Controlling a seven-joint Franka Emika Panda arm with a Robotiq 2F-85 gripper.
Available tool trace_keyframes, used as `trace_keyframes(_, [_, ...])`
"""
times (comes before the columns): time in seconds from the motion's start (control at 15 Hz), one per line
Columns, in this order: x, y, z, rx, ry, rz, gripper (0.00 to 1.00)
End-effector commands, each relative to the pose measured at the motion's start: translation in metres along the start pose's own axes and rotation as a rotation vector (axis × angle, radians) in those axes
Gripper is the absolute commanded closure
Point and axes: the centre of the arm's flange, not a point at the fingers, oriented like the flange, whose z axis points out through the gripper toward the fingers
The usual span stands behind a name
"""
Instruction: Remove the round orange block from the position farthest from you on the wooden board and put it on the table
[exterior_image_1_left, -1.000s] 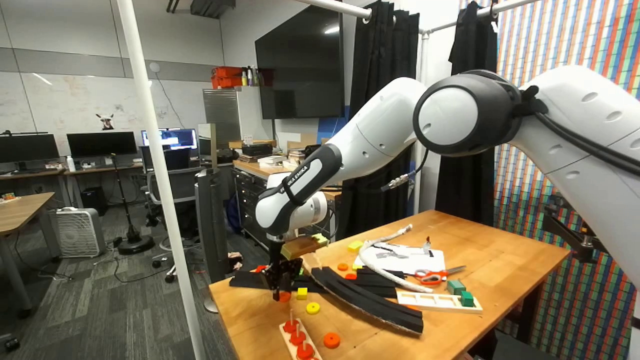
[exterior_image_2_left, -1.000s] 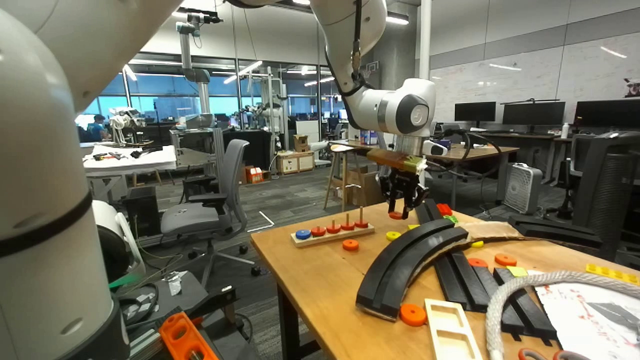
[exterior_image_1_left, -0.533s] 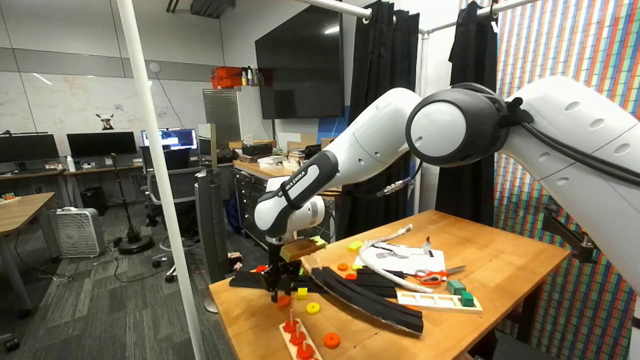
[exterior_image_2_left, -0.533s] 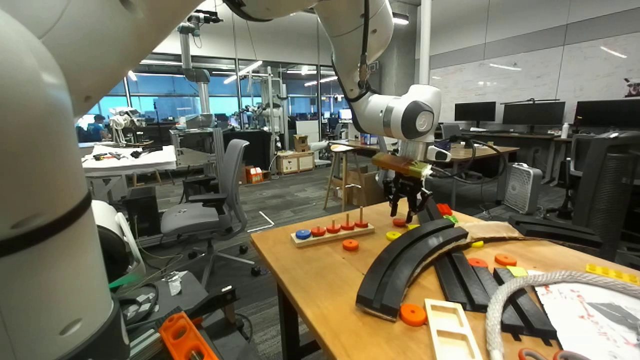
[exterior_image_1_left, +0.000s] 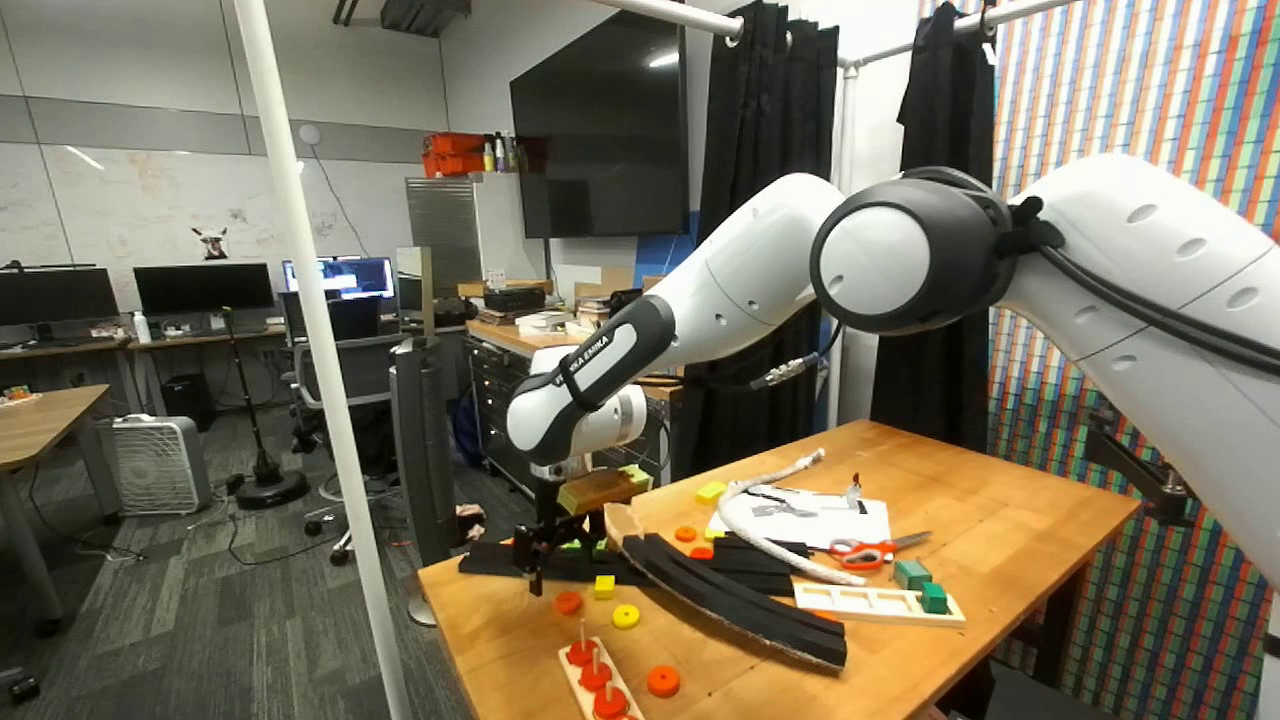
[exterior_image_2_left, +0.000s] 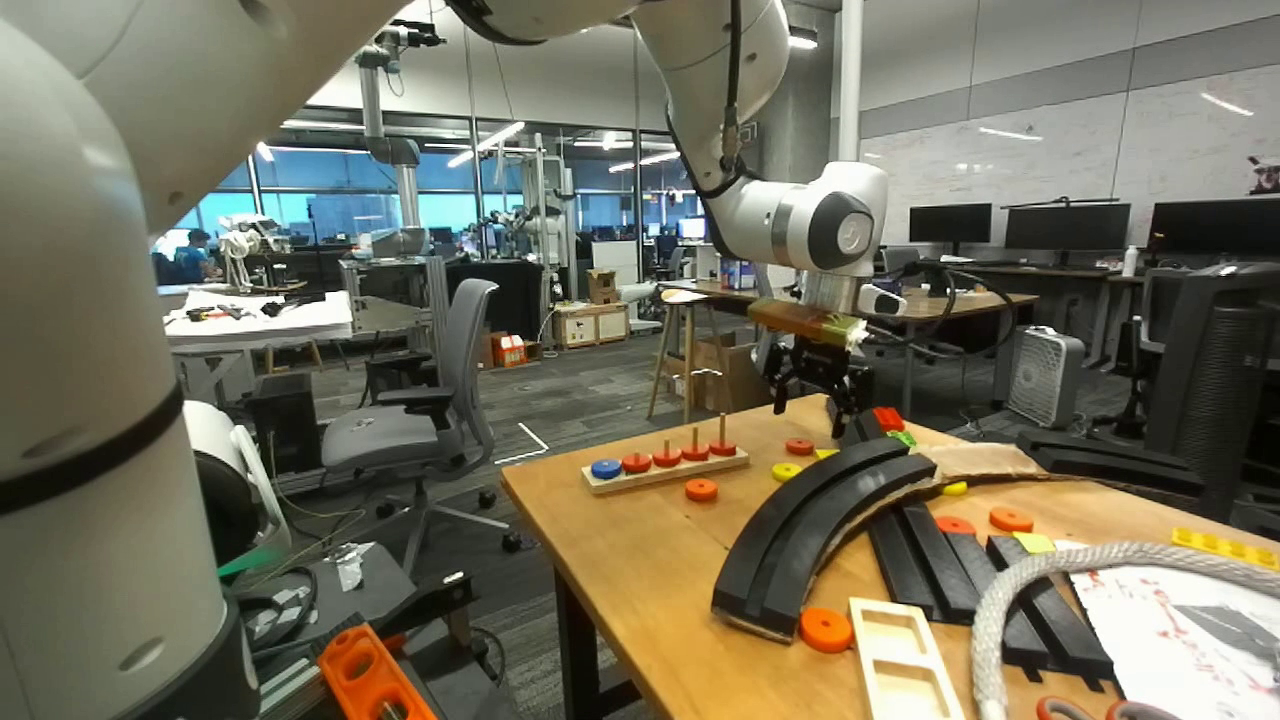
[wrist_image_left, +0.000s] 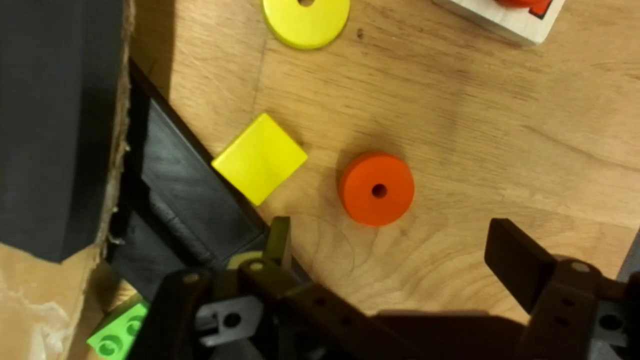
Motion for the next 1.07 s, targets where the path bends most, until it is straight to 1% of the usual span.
trace_keyframes(0.0, [-0.016, -0.013, -0.062, -0.069, 0.019, 0.051, 0.00])
trace_keyframes(0.2, [-0.043, -0.019, -0.118, -0.129, 0.077, 0.117, 0.00])
trace_keyframes(0.4, [-0.077, -0.019, -0.168, -0.160, 0.173, 0.239, 0.00])
trace_keyframes(0.53, [-0.104, -0.013, -0.195, -0.145, 0.231, 0.332, 0.00])
trace_keyframes(0.73, [-0.148, 0.006, -0.224, -0.102, 0.298, 0.474, 0.00])
trace_keyframes(1.0, [-0.208, 0.041, -0.242, -0.062, 0.353, 0.670, 0.00])
